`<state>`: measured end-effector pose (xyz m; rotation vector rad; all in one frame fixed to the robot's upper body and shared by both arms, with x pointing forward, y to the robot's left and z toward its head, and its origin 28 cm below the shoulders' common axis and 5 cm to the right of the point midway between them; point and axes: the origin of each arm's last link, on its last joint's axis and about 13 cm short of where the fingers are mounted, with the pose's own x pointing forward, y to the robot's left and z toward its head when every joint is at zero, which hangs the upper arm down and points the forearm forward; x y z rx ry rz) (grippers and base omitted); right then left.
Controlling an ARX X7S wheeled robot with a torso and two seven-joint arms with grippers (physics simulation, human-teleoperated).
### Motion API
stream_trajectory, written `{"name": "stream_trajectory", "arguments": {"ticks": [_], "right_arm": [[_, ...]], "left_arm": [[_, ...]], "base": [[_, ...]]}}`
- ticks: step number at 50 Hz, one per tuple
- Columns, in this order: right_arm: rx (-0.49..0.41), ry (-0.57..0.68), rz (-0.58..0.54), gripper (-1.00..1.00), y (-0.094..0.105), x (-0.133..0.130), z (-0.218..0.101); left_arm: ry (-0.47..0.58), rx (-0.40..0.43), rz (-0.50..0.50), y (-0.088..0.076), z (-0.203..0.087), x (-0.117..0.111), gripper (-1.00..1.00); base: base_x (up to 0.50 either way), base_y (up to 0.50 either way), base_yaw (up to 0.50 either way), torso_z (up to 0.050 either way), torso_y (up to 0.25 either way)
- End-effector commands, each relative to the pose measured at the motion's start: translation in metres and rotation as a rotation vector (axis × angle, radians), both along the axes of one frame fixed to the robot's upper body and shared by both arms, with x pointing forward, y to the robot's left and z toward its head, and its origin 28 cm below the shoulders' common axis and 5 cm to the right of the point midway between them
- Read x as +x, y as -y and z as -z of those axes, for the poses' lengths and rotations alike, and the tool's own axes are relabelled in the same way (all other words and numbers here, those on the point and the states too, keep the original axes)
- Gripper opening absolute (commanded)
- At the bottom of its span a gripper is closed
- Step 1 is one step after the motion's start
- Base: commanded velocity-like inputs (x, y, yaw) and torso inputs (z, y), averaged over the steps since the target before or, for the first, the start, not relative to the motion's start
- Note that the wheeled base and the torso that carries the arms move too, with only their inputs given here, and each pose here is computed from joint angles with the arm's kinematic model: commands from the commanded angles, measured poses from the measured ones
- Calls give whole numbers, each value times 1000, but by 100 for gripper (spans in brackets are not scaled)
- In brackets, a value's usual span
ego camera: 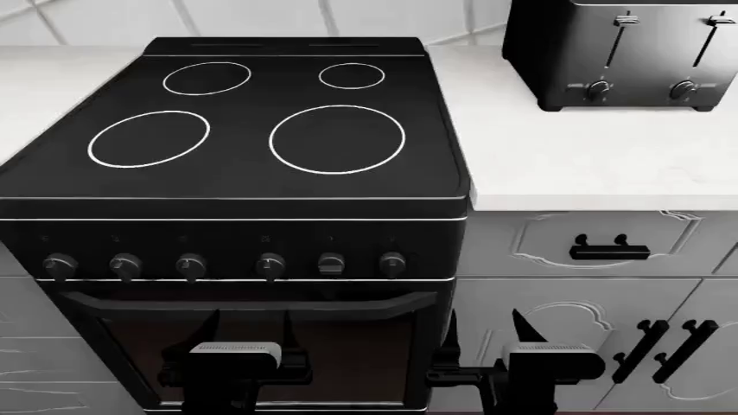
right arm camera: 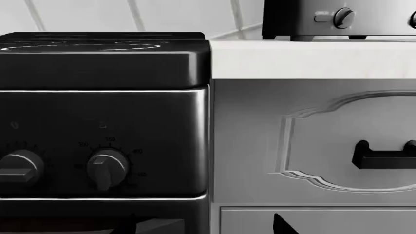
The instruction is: Close the microwave door
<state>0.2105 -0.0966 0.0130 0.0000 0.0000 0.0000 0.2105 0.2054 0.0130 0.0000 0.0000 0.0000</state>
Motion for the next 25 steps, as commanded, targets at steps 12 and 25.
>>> {"name": "stream_trajectory", "arguments": {"ticks": [12,25], "right_arm": [[11,-16,0,100,0,0,0],[-13,33,9,100,0,0,0]], "left_arm": [[0,31,-5,0,0,0,100],[17,14,-68,0,0,0,100]], "base": [[0,0,0,0,0],[0,0,0,0,0]]}}
